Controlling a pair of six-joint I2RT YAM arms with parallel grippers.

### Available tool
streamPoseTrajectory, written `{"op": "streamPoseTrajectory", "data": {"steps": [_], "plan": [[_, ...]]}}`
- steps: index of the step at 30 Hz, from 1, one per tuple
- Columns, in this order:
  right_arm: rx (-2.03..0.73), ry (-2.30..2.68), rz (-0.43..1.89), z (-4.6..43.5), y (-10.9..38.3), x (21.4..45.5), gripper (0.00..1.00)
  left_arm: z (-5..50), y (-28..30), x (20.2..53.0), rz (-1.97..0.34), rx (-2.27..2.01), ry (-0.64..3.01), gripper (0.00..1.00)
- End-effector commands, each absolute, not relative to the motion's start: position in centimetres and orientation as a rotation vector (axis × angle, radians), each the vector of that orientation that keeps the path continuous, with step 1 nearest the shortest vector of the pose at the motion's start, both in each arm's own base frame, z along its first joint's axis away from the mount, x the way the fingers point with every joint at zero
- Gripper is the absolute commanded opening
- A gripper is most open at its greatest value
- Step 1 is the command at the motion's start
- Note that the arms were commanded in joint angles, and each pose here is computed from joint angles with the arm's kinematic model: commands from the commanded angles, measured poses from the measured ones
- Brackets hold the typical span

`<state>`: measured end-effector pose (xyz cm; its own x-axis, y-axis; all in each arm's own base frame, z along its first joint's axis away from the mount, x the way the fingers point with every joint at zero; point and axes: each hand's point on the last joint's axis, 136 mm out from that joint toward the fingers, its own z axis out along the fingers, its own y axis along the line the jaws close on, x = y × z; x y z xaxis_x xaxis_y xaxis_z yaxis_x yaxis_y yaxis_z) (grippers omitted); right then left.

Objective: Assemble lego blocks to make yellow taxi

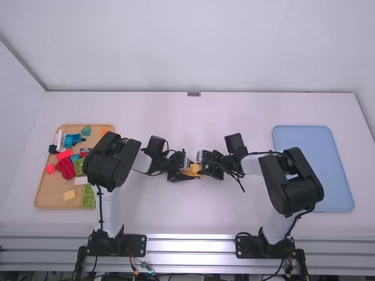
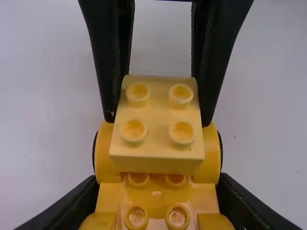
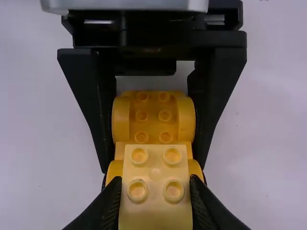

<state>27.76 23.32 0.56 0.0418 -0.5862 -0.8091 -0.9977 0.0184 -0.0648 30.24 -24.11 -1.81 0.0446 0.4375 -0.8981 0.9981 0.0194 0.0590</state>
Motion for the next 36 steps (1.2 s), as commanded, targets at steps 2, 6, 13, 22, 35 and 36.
{"op": "streamPoseTrajectory", "data": {"steps": [2, 6, 13, 22, 35, 36], "plan": [[-1.633, 1.628, 0.781, 0.6, 23.7, 28.2, 0.24, -3.7, -23.8, 29.0, -0.917, 1.538, 1.583, 0.57], [-1.633, 1.628, 0.782, 0.6, 23.7, 28.2, 0.21, -3.7, -23.8, 29.0, -0.916, 1.539, 1.583, 0.57], [-1.636, 1.641, 0.767, 0.4, 23.5, 28.3, 0.22, -3.7, -23.8, 29.0, -0.917, 1.538, 1.581, 0.56], [-1.686, 1.642, 0.734, -0.2, 24.3, 27.7, 0.21, -3.4, -24.0, 28.8, -0.938, 1.535, 1.563, 0.56], [-1.652, 1.686, 0.729, -0.5, 23.2, 28.1, 0.18, -3.4, -23.9, 28.9, -0.933, 1.536, 1.565, 0.55], [-1.649, 1.686, 0.728, -0.5, 23.2, 28.1, 0.19, -3.4, -23.9, 28.9, -0.932, 1.535, 1.566, 0.54]]}}
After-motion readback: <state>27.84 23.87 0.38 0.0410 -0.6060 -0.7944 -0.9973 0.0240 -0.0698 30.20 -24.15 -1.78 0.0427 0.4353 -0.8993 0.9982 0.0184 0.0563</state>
